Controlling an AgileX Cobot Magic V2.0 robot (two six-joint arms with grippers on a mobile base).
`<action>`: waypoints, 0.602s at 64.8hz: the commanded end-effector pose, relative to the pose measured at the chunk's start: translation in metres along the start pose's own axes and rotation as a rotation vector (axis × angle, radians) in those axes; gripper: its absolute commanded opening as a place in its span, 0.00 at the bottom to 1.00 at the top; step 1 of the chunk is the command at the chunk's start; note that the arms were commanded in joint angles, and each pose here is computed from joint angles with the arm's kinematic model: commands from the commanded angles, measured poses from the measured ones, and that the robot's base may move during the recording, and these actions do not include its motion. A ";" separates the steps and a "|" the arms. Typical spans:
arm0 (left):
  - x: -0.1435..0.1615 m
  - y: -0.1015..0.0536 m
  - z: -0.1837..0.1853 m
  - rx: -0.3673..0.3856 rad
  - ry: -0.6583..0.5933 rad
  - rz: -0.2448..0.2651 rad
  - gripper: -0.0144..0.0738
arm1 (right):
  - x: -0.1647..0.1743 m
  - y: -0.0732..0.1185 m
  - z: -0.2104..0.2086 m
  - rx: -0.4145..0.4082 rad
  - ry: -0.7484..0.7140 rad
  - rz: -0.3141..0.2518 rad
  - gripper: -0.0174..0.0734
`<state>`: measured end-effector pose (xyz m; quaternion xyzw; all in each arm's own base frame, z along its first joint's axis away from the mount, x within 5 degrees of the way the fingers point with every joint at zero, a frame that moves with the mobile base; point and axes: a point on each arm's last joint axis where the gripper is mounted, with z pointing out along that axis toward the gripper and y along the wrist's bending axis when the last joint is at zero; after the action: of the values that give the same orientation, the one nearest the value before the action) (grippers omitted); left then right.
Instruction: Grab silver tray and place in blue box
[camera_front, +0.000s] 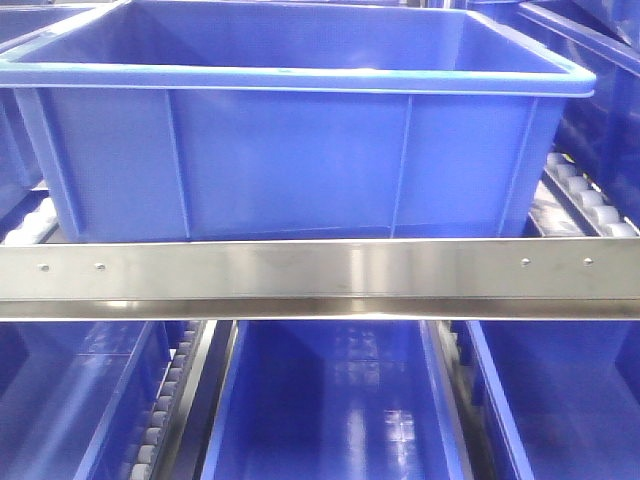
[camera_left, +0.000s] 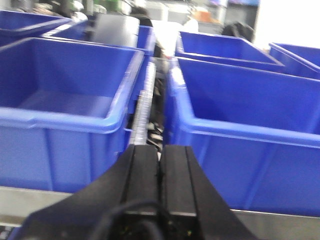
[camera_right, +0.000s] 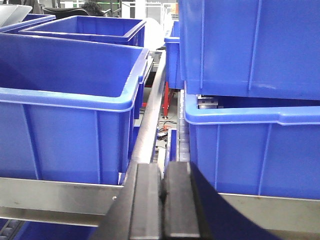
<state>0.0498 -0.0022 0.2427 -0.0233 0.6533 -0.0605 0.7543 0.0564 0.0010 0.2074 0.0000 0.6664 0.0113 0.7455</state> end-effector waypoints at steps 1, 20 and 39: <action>-0.005 0.000 -0.003 0.009 -0.121 -0.010 0.06 | -0.009 0.000 -0.002 0.000 -0.110 -0.010 0.25; 0.018 0.003 -0.001 0.011 -0.146 -0.003 0.06 | -0.009 0.000 -0.002 0.000 -0.110 -0.010 0.25; 0.018 0.003 -0.001 0.011 -0.143 -0.003 0.06 | -0.009 0.000 -0.002 0.000 -0.110 -0.010 0.25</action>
<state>0.0553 -0.0022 0.2139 -0.0249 0.6411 -0.0601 0.7647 0.0564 0.0010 0.2074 -0.0007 0.6664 0.0105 0.7455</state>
